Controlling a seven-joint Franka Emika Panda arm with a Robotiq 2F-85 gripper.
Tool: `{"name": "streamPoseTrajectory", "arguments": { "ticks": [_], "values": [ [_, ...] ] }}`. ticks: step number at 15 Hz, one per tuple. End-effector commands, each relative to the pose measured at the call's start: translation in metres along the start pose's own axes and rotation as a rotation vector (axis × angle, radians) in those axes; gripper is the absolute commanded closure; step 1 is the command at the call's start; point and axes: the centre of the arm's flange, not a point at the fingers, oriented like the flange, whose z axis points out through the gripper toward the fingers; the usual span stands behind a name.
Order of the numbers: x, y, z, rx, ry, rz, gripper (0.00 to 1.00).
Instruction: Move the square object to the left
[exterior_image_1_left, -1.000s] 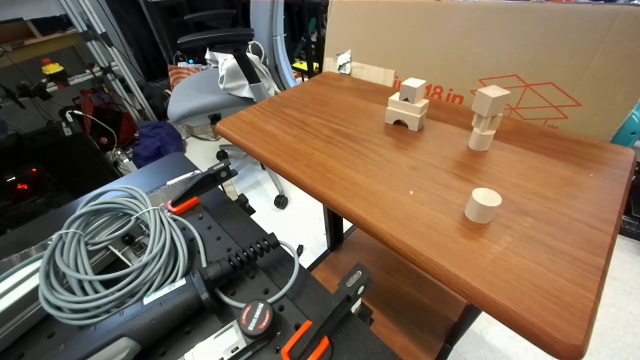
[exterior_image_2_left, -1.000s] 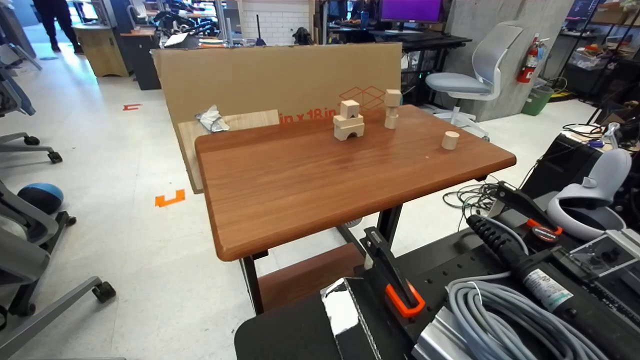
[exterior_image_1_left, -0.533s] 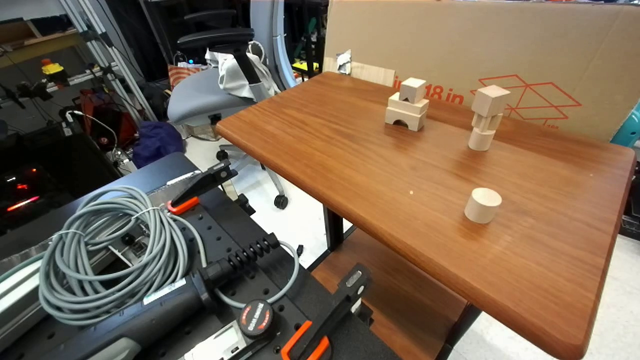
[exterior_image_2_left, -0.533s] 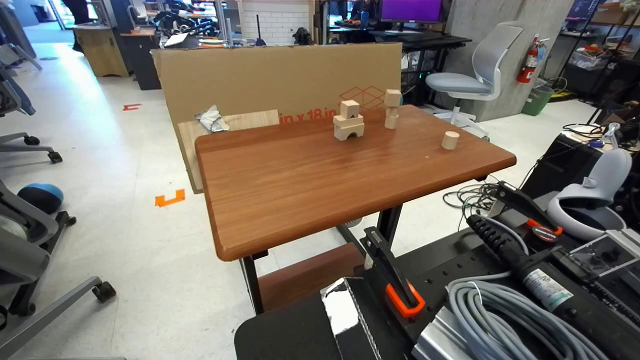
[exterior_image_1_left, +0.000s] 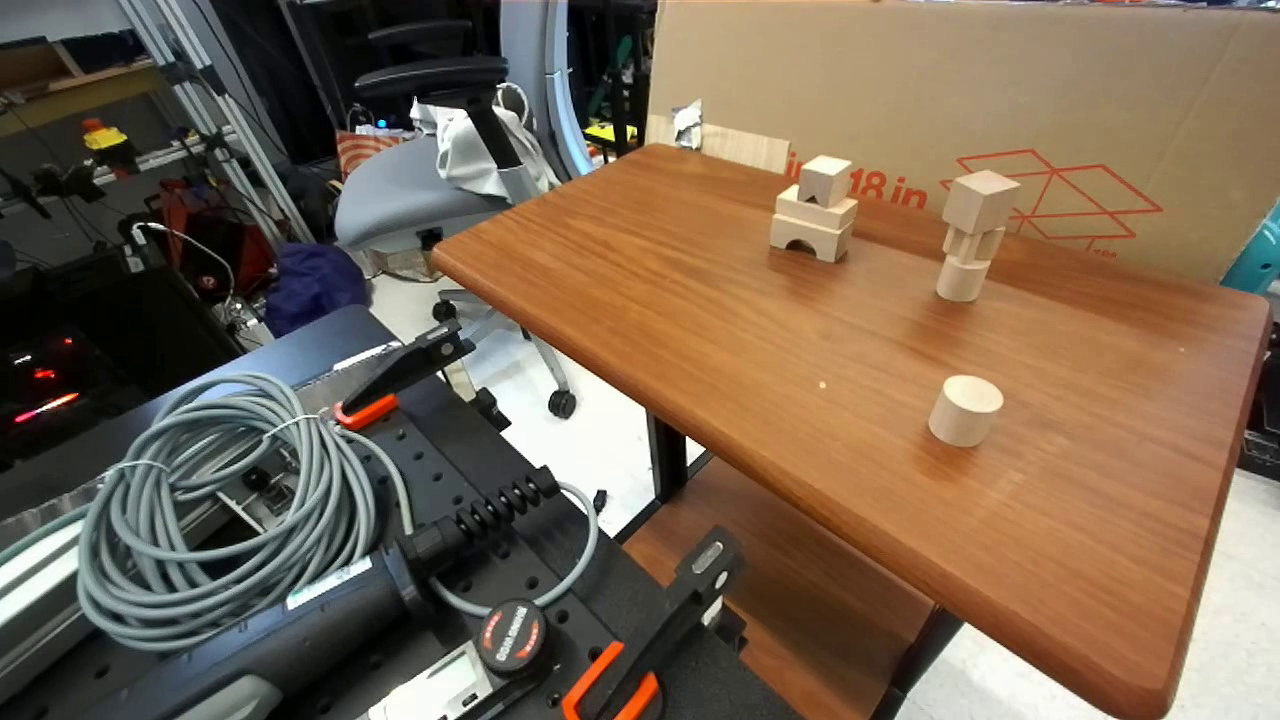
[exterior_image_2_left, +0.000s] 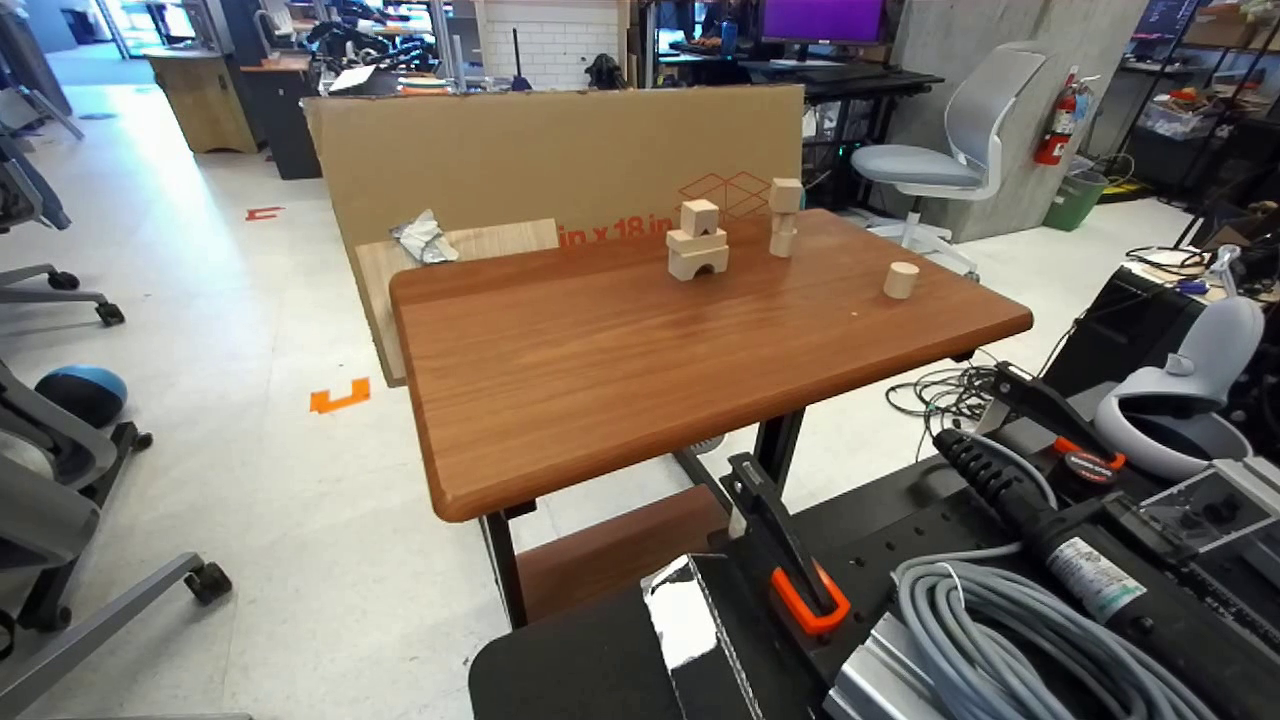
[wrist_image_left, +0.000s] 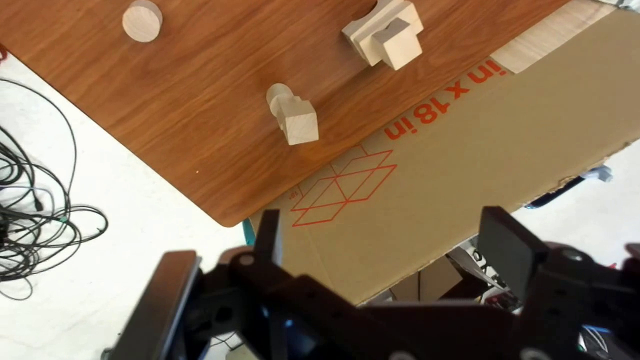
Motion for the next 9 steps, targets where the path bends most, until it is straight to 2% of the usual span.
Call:
{"name": "streamPoseTrajectory", "arguments": {
  "ticks": [1, 9],
  "values": [
    [0.024, 0.005, 0.037, -0.011, -0.006, -0.042, 0.0],
    [0.035, 0.019, 0.114, -0.079, -0.116, -0.122, 0.0]
  ]
}}
